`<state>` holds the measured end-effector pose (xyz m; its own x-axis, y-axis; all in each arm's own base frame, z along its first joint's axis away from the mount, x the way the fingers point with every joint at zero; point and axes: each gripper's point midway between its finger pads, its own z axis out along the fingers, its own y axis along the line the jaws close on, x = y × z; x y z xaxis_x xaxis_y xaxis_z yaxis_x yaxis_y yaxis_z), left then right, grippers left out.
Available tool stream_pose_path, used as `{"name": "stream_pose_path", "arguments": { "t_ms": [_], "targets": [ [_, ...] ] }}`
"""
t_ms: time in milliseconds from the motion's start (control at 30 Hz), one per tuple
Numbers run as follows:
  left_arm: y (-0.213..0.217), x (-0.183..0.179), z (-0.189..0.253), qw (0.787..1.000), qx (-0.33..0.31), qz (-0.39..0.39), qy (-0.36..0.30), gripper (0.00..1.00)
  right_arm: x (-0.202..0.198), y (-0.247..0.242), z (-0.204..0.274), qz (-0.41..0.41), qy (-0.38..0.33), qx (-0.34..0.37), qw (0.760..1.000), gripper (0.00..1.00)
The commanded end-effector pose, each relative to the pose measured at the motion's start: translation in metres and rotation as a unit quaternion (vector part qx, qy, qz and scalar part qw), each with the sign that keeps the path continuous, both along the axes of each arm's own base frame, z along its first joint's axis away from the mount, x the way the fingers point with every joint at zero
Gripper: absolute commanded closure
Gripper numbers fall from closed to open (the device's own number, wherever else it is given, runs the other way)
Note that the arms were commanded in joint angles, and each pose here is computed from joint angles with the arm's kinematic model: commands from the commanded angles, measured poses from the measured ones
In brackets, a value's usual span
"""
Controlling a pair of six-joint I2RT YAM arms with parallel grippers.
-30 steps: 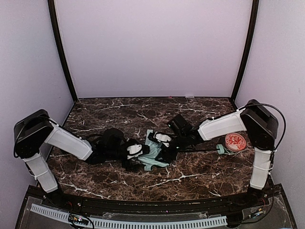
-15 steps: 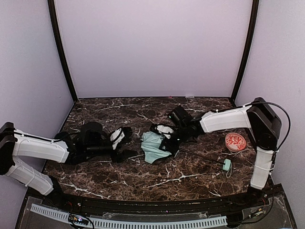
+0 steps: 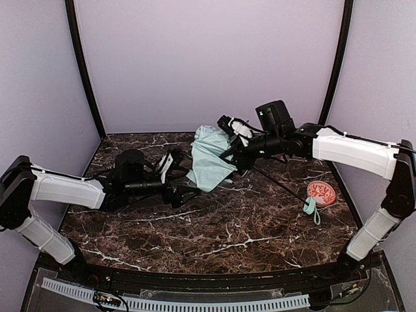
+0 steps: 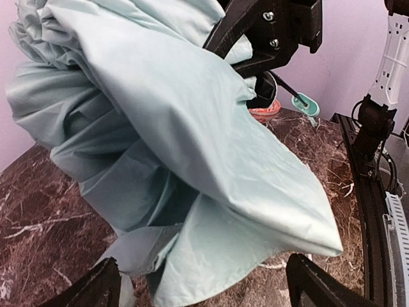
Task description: Put away the umbrella
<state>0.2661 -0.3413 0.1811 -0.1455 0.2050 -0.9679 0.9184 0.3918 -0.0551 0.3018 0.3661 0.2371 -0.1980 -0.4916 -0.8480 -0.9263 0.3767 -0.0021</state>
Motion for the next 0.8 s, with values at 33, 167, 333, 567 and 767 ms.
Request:
{"name": "stream_pose_path", "arguments": {
  "t_ms": [33, 167, 333, 567, 767],
  "targets": [
    [-0.017, 0.002, 0.039, 0.996, -0.052, -0.039, -0.058, 0.12, -0.007, 0.007, 0.049, 0.022, -0.042, 0.052, 0.998, 1.0],
    [-0.022, 0.007, 0.028, 0.993, -0.026, -0.05, -0.1, 0.59, -0.026, 0.011, 0.061, 0.075, -0.04, 0.067, 0.994, 1.0],
    [-0.028, 0.007, 0.011, 0.989, -0.004, -0.076, -0.128, 1.0, -0.039, 0.01, 0.077, 0.109, -0.045, 0.074, 0.99, 1.0],
    [-0.037, 0.007, -0.019, 0.991, -0.012, -0.092, -0.1, 0.85, -0.034, 0.003, 0.102, 0.087, -0.047, 0.096, 0.99, 1.0],
    [-0.015, -0.032, -0.003, 0.984, -0.016, -0.13, -0.124, 0.25, -0.032, -0.026, 0.104, 0.1, -0.061, 0.065, 0.991, 1.0]
  ]
}}
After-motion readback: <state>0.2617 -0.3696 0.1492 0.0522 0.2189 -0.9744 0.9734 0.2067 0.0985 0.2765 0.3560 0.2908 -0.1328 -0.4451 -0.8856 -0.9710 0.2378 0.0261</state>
